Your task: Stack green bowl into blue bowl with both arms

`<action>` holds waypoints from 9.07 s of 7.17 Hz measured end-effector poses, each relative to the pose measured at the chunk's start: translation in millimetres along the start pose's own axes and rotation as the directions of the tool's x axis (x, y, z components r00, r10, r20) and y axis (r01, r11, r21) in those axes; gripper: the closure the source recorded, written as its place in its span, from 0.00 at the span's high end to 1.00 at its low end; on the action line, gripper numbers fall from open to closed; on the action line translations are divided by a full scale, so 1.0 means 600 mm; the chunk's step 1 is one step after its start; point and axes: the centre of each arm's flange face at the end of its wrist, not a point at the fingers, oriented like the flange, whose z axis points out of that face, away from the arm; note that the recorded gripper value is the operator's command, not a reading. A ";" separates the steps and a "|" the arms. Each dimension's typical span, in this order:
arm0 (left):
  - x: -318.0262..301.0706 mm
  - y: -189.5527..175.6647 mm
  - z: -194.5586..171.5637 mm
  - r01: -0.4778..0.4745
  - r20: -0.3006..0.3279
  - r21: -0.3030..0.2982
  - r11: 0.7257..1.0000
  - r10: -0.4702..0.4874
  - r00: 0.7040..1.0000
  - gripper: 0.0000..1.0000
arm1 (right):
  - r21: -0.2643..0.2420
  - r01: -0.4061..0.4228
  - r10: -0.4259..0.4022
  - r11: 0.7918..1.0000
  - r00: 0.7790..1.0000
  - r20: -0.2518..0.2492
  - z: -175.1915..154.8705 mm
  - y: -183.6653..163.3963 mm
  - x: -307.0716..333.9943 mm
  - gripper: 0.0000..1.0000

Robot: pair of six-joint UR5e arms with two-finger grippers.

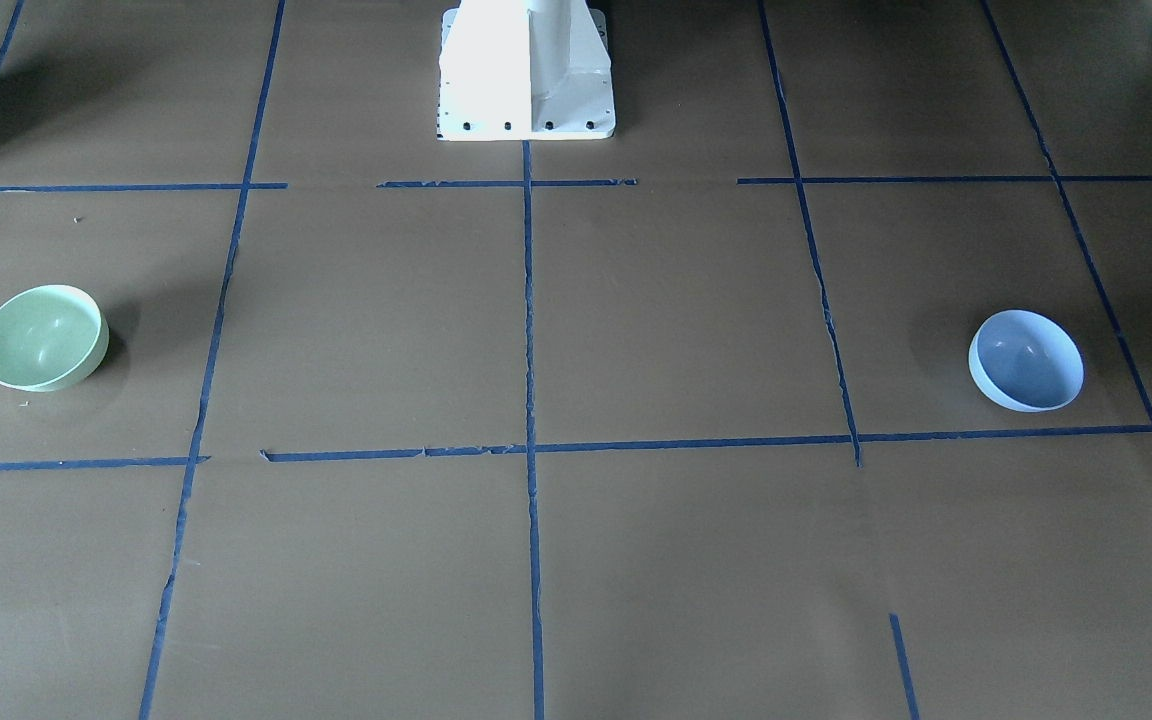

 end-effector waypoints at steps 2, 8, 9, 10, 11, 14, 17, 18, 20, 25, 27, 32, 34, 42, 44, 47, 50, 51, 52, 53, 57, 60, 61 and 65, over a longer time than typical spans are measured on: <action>0.000 -0.001 0.000 -0.002 0.000 0.002 1.000 0.002 1.000 1.00 | 0.002 0.002 -0.002 1.000 1.000 0.002 -0.001 -0.001 -0.002 1.00; 0.006 -0.004 -0.007 -0.019 0.004 0.019 1.000 0.018 1.000 1.00 | 0.042 0.116 -0.121 0.992 0.986 0.118 -0.034 -0.075 -0.123 1.00; 0.007 -0.005 -0.008 -0.020 0.004 0.021 1.000 0.020 1.000 1.00 | 0.023 0.135 -0.137 0.991 0.983 0.124 -0.018 -0.075 -0.140 1.00; 0.008 -0.005 -0.009 -0.022 0.004 0.022 1.000 0.022 1.000 1.00 | -0.002 0.143 -0.141 0.990 0.982 0.127 0.007 -0.070 -0.161 1.00; 0.009 -0.005 -0.011 -0.025 0.005 0.026 0.999 0.024 1.000 1.00 | -0.011 0.124 -0.122 0.992 0.984 0.128 0.036 -0.058 -0.184 1.00; 0.008 -0.002 -0.009 -0.038 0.009 0.042 0.998 0.038 0.999 1.00 | 0.039 -0.006 0.001 0.999 0.991 0.136 0.155 -0.003 -0.299 1.00; 0.007 -0.001 -0.008 -0.041 0.009 0.046 0.998 0.041 0.999 1.00 | 0.060 -0.060 0.053 0.996 0.992 0.118 0.291 0.045 -0.364 1.00; 0.008 -0.001 -0.009 -0.044 0.010 0.048 0.998 0.043 0.999 1.00 | 0.055 -0.065 0.059 0.996 0.993 0.106 0.313 0.052 -0.360 0.80; 0.008 -0.002 -0.009 -0.050 0.011 0.057 0.997 0.050 0.999 1.00 | 0.056 -0.073 0.067 0.996 0.992 0.111 0.318 0.053 -0.365 0.01; 0.009 -0.002 -0.010 -0.052 0.011 0.060 0.997 0.052 0.999 1.00 | 0.051 -0.091 0.081 0.995 0.981 0.179 0.278 0.042 -0.379 0.00; 0.009 -0.002 -0.010 -0.052 0.011 0.060 0.997 0.051 0.999 1.00 | 0.028 -0.138 0.126 0.990 0.955 0.270 0.234 0.012 -0.419 0.00; 0.020 -0.007 -0.018 -0.056 -0.007 0.076 0.995 0.057 0.998 1.00 | -0.058 -0.262 0.259 0.963 0.851 0.456 0.159 -0.091 -0.731 0.00; 0.098 -0.037 -0.006 -0.068 -0.076 0.128 0.989 0.078 0.994 1.00 | -0.052 -0.260 0.254 0.964 0.846 0.468 0.156 -0.094 -0.768 0.00; 0.276 -0.092 0.237 0.056 -0.224 0.164 0.985 -0.018 0.975 0.78 | -0.024 -0.233 0.213 0.972 0.836 0.505 0.118 -0.076 -0.798 0.00; 0.308 -0.092 0.261 0.041 -0.227 0.135 0.990 -0.010 0.974 0.40 | -0.023 -0.233 0.213 0.972 0.837 0.505 0.118 -0.075 -0.797 0.00; 0.320 -0.098 0.270 0.069 -0.233 0.113 0.991 -0.041 0.972 0.00 | -0.023 -0.234 0.213 0.972 0.837 0.504 0.118 -0.075 -0.796 0.00; 0.488 -0.193 0.214 0.267 -0.346 0.048 0.963 -0.235 0.908 0.00 | -0.023 -0.234 0.214 0.972 0.837 0.503 0.120 -0.076 -0.796 0.01; 0.584 -0.220 0.203 0.291 -0.379 0.012 0.957 -0.265 0.887 0.00 | -0.023 -0.234 0.213 0.972 0.837 0.503 0.120 -0.076 -0.797 0.01; 0.711 -0.239 0.197 0.310 -0.407 -0.031 0.950 -0.295 0.864 0.00 | -0.022 -0.232 0.211 0.972 0.837 0.505 0.118 -0.076 -0.799 0.01; 0.848 -0.237 0.199 0.331 -0.423 -0.066 0.941 -0.327 0.845 0.00 | -0.021 -0.229 0.208 0.973 0.836 0.508 0.116 -0.076 -0.802 0.01; 1.200 -0.107 0.186 0.361 -0.404 -0.057 0.931 -0.352 0.844 0.00 | -0.022 -0.223 0.203 0.975 0.835 0.512 0.115 -0.075 -0.811 0.01; 1.298 -0.018 0.240 0.336 -0.380 0.002 0.942 -0.310 0.872 0.72 | -0.023 -0.219 0.200 0.975 0.835 0.513 0.115 -0.074 -0.815 0.01; 1.303 -0.012 0.243 0.330 -0.379 0.007 0.944 -0.303 0.874 1.00 | -0.023 -0.219 0.200 0.975 0.835 0.513 0.116 -0.074 -0.815 0.01; 1.296 0.007 0.201 0.318 -0.370 0.009 0.948 -0.293 0.882 1.00 | -0.027 -0.210 0.194 0.977 0.837 0.512 0.125 -0.066 -0.827 0.02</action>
